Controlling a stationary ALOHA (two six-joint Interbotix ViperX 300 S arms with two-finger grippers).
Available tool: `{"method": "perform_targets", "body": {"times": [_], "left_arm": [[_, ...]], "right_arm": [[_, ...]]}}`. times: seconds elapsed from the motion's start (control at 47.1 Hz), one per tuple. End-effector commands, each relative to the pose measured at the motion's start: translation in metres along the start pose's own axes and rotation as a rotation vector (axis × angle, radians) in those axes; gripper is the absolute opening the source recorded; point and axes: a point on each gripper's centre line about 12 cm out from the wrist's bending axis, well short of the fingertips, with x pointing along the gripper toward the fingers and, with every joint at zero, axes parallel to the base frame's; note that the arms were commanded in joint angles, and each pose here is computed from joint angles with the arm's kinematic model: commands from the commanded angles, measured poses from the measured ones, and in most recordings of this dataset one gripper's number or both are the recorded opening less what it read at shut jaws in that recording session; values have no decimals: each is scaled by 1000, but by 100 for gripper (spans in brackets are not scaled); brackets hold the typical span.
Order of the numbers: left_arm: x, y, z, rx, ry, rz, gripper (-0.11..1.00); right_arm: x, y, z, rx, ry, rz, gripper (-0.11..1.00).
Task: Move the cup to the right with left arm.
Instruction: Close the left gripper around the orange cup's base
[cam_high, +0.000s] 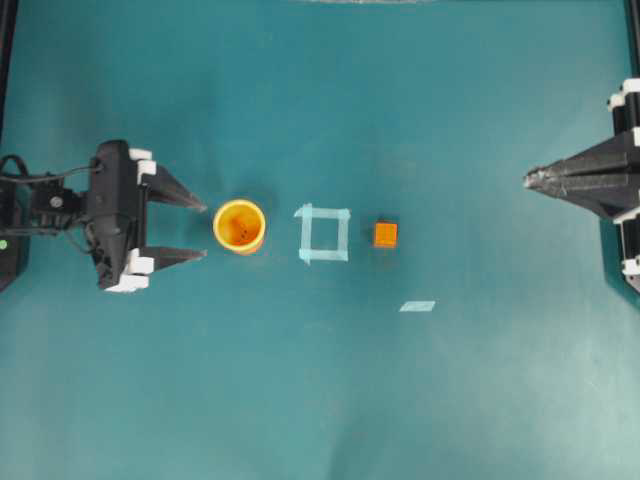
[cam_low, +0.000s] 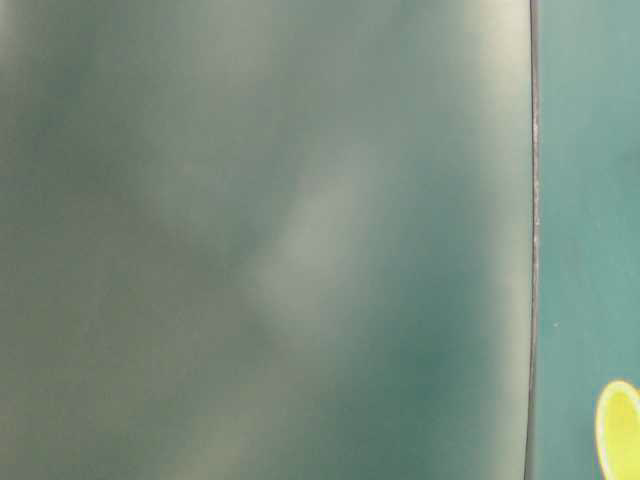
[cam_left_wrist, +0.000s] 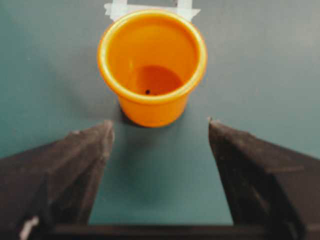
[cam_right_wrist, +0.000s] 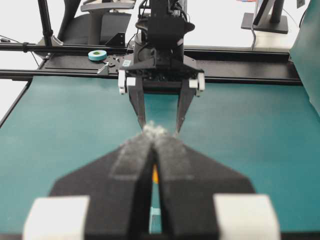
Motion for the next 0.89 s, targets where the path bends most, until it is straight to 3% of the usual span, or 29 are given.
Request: {"method": "perform_targets", "body": {"times": [0.0, 0.467, 0.87], "left_arm": [[9, 1, 7, -23, -17, 4, 76], [43, 5, 0, -28, 33, 16, 77], [61, 6, 10, -21, -40, 12, 77]], "right_arm": [[2, 0, 13, -2, -32, -2, -1], [2, 0, 14, -3, -37, 0, -1], [2, 0, 14, -2, -35, 0, -1]]}}
